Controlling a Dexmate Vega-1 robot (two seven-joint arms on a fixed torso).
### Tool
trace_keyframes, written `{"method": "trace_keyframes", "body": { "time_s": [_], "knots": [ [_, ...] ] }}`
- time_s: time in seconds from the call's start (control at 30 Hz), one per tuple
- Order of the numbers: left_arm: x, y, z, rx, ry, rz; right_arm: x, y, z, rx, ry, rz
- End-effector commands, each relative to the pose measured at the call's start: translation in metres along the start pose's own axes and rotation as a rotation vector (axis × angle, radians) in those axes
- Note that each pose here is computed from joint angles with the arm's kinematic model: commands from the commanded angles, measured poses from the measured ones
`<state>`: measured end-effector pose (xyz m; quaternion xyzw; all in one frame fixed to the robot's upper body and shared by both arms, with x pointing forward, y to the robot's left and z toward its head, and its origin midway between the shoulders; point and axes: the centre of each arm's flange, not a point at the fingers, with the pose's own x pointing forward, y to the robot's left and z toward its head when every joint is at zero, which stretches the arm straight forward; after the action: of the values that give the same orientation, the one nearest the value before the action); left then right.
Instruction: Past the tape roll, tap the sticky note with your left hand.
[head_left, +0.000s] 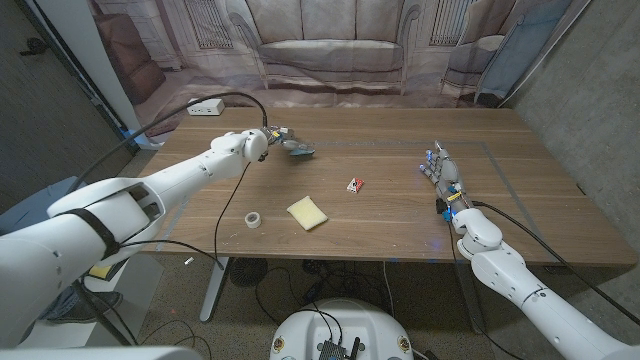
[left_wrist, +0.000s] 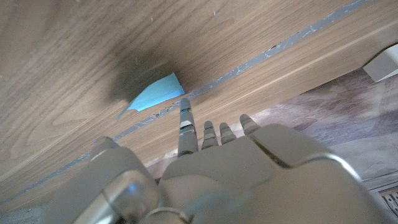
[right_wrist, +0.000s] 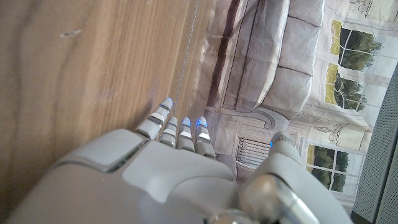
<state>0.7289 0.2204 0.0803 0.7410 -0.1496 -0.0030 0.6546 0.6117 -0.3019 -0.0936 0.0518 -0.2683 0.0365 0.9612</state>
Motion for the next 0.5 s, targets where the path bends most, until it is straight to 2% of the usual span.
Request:
{"method": "trace_keyframes", "body": {
  "time_s": [0.03,0.27,0.5],
  "knots": [
    [-0.003,0.003,0.013,0.000,-0.026,0.011,-0.003,-0.002,0.000,0.004,-0.006,-0.005],
    [-0.002,0.005,0.028,0.007,-0.055,0.021,-0.004,-0.002,0.001,0.007,-0.010,-0.007],
    [0.001,0.001,0.032,0.001,-0.060,0.016,-0.008,-0.004,0.000,0.008,-0.010,-0.017]
  ]
}}
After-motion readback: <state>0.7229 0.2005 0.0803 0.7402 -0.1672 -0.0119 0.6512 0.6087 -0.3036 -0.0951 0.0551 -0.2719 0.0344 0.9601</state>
